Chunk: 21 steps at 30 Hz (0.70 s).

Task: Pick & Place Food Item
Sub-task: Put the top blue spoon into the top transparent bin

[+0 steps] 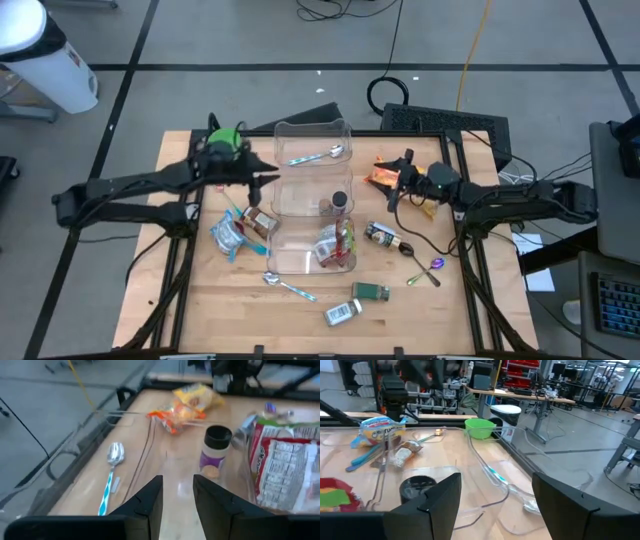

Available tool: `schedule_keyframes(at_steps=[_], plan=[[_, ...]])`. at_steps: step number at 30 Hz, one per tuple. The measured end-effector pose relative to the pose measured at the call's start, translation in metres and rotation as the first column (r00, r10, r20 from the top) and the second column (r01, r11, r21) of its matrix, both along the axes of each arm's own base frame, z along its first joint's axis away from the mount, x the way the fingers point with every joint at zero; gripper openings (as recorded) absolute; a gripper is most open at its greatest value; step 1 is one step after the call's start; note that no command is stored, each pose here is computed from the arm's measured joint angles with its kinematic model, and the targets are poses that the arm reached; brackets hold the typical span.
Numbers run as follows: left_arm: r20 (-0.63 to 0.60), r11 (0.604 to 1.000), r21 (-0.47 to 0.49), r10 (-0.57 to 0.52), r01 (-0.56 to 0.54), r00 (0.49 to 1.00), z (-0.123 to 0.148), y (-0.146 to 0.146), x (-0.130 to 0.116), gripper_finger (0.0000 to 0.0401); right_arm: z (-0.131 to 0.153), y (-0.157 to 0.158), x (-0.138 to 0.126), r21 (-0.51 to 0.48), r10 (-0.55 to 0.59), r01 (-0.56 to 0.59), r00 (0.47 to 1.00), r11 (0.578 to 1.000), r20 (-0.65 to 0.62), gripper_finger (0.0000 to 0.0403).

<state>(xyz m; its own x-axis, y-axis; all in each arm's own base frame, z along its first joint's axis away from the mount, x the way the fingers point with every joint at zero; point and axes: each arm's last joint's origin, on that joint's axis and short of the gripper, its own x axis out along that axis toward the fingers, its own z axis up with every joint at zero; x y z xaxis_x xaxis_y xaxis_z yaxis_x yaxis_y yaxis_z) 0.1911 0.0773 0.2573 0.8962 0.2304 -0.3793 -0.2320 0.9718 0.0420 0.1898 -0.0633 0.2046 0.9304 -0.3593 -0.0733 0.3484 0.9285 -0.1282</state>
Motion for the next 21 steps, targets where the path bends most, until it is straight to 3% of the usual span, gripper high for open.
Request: schedule_keyframes(at_steps=[4, 10, 15, 21], plan=[[0.137, 1.000, -0.020, 0.023, -0.020, 0.990, -0.029, -0.009, -0.017, 0.0115, 0.001, -0.003, -0.001, -0.003, -0.014, 0.014, 1.000, 1.000, 0.012, 0.0240], [0.277, 1.000, -0.025, 0.006, 0.001, 0.961, -0.052, -0.022, -0.034, 0.0115, 0.002, -0.004, -0.001, 0.026, -0.021, 0.021, 0.999, 0.999, 0.028, 0.0240], [0.308, 1.000, -0.014, 0.008, -0.004, 0.951, -0.055, -0.023, -0.037, 0.0115, 0.002, -0.004, -0.001, 0.050, -0.021, 0.019, 0.999, 0.999, 0.042, 0.0240], [0.307, 0.987, -0.023, 0.157, -0.157, 0.939, -0.055, -0.019, -0.038, 0.0116, 0.002, -0.004, -0.001, 0.082, -0.024, 0.019, 0.998, 0.996, 0.057, 0.0240]])
